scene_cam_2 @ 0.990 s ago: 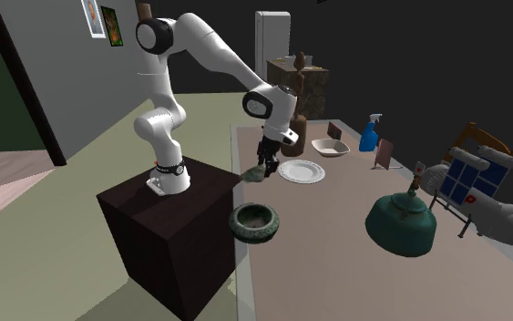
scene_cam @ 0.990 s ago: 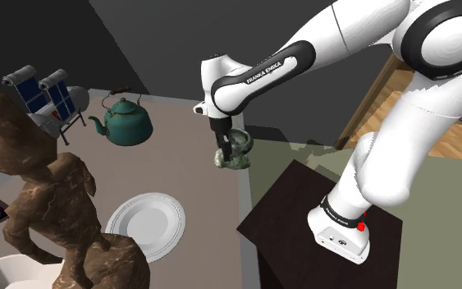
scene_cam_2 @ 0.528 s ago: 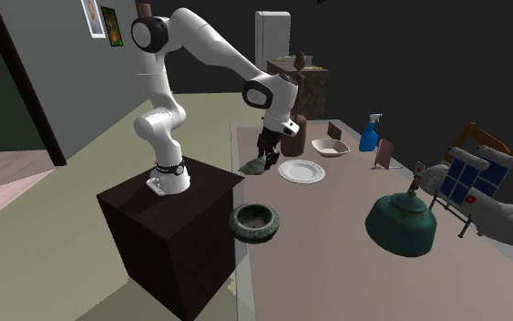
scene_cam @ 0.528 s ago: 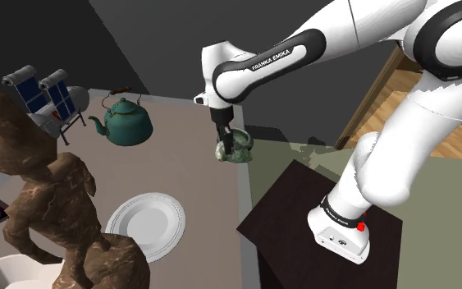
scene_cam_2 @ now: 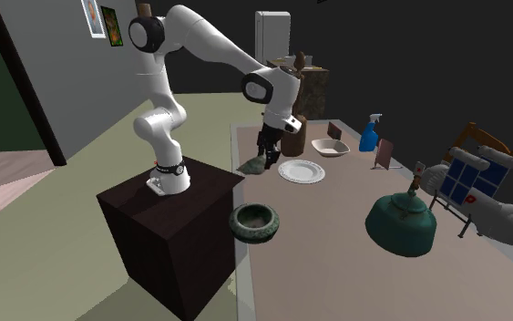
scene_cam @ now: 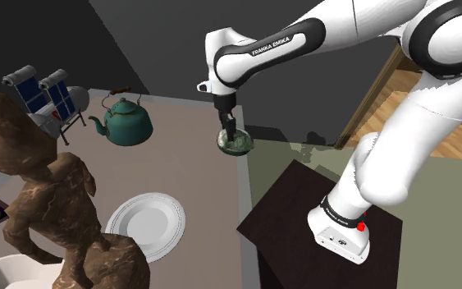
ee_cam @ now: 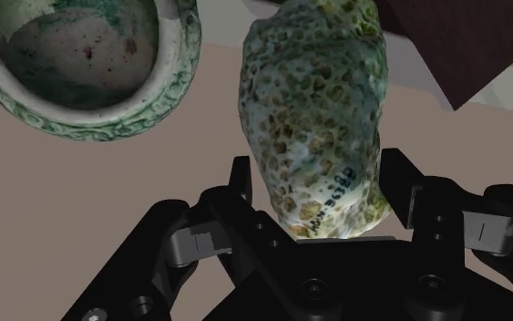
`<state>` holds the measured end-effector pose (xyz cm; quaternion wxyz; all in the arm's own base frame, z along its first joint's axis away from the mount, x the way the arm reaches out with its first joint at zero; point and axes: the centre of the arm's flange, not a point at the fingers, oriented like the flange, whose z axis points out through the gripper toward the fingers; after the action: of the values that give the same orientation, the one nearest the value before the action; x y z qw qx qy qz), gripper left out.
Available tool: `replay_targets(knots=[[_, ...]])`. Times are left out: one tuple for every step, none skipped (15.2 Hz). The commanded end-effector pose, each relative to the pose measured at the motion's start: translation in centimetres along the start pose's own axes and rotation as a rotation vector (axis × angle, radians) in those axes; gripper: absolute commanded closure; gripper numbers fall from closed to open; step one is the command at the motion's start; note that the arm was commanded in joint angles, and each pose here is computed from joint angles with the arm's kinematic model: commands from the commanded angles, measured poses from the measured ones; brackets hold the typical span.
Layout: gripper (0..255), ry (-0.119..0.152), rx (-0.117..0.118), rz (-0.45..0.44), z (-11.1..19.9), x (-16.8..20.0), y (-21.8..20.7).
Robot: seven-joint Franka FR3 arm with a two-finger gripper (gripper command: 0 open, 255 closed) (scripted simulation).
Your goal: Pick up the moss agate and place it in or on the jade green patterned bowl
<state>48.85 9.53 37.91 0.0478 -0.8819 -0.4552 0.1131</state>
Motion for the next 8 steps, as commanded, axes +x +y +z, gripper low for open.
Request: replay_targets(knots=[[255, 0.0, -0.001, -0.001, -0.8, -1.1, 2.1], [255, 0.0, -0.001, -0.001, -1.1, -1.6, 3.3], [255, 0.0, -0.001, -0.001, -1.4, -2.2, 4.4], [255, 0.0, -0.001, -0.001, -1.7, -2.8, 5.6], [255, 0.0, -0.001, -0.001, -2.0, -3.4, 6.7], [255, 0.0, -0.001, -0.001, -2.3, -3.9, 7.9], [255, 0.0, -0.001, -0.001, -2.6, -4.5, 9.0], [255, 0.0, -0.001, -0.001, -2.9, -5.1, 10.2]])
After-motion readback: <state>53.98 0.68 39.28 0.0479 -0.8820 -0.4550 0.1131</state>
